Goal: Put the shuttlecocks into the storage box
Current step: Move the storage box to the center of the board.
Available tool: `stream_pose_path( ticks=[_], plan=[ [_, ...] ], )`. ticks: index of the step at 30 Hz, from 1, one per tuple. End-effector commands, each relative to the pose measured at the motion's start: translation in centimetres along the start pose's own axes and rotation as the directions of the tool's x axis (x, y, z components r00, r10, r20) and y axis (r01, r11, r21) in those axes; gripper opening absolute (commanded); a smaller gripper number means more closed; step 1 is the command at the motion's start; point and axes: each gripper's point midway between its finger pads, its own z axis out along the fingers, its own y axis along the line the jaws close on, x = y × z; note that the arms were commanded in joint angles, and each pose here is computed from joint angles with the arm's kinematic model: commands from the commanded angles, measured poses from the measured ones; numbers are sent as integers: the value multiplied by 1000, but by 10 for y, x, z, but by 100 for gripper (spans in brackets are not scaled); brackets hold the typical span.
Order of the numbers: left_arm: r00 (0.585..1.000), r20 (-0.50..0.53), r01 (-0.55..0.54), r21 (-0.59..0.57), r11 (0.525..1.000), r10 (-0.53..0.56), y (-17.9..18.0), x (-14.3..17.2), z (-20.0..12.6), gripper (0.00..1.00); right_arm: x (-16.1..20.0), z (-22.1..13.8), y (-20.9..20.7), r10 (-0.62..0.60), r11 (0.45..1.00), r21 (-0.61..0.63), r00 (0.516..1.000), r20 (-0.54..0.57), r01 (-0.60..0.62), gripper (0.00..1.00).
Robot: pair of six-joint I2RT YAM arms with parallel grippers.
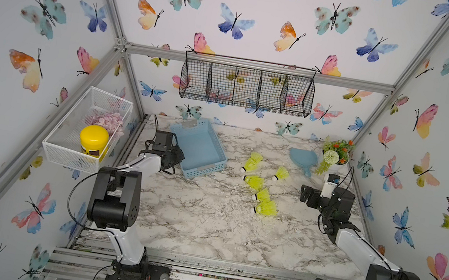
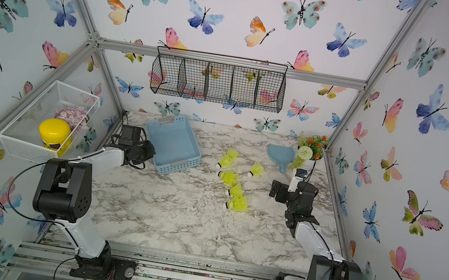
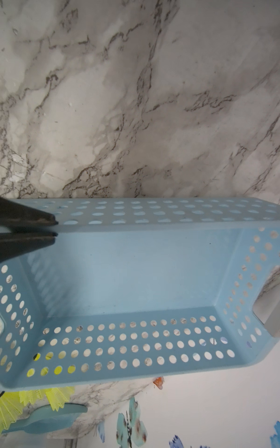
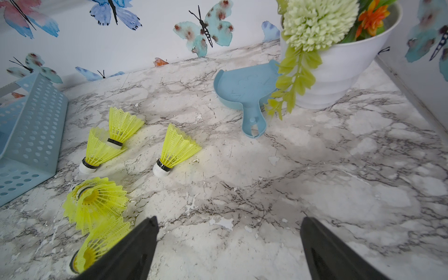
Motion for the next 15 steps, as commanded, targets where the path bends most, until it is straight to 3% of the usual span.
stream_pose_path(
  ticks=[1,9,15],
  plan=[
    [995,-70,-80,-53,995,76,12,26,-17,0,-5,-3,3,4,1000,-13,1000,10,-4,98],
    [976,-104,-194,-29,981,190,8,70,-55,0,-6,-4,6,15,999,-31,1000,2,-15,98],
    [949,-149,-272,53,961,277,4,111,-75,0,-1,-3,10,49,997,-51,999,-24,-50,98]
  ],
)
